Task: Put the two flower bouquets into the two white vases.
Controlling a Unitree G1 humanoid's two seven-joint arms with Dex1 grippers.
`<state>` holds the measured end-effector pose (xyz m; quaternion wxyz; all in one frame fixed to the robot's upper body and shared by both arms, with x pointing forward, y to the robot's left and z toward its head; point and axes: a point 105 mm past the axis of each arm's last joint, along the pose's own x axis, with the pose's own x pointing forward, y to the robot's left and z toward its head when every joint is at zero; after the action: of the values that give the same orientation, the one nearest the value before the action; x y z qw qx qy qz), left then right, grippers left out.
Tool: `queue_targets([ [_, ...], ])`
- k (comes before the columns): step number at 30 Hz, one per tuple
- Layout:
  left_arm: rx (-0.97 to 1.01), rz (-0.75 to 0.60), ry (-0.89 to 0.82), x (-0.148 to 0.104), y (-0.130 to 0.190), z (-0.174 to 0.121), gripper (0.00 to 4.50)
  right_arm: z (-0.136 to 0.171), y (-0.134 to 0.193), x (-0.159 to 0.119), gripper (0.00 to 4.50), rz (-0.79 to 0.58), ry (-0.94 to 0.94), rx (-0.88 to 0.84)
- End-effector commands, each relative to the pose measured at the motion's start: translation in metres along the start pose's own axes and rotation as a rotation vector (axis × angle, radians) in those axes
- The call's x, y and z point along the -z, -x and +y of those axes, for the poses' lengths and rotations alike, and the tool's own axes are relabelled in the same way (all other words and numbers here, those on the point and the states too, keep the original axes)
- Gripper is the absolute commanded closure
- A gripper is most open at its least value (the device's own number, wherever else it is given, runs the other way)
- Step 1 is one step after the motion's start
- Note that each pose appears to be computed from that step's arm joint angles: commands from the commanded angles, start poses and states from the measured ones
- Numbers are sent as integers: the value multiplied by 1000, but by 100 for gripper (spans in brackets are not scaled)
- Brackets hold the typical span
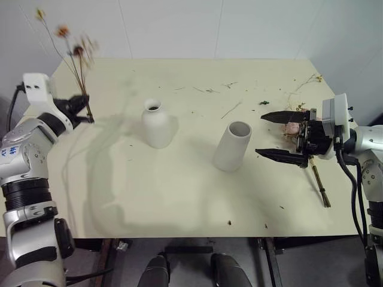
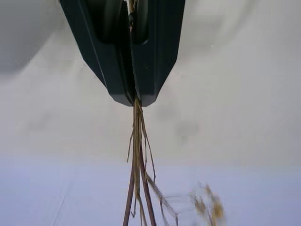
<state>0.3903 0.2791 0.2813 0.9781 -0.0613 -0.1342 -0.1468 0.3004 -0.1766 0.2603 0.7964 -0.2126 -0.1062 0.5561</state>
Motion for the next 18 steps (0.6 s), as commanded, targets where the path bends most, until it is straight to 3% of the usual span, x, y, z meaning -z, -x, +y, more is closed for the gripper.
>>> queue_targets([
  [1, 201, -245, 69, -45, -12, -41, 446, -9, 6, -12, 0, -23, 59, 69],
  [3, 278, -313, 132, -51, -20, -57, 446, -12, 6, -12, 0, -27, 67, 90],
  [9, 554, -341, 227, -37, -36, -105, 446, -11, 5, -15, 0, -43, 78, 123],
  [18, 645, -314, 110, -3, -47, -119, 446, -7, 10, -17, 0, -47, 81, 179],
])
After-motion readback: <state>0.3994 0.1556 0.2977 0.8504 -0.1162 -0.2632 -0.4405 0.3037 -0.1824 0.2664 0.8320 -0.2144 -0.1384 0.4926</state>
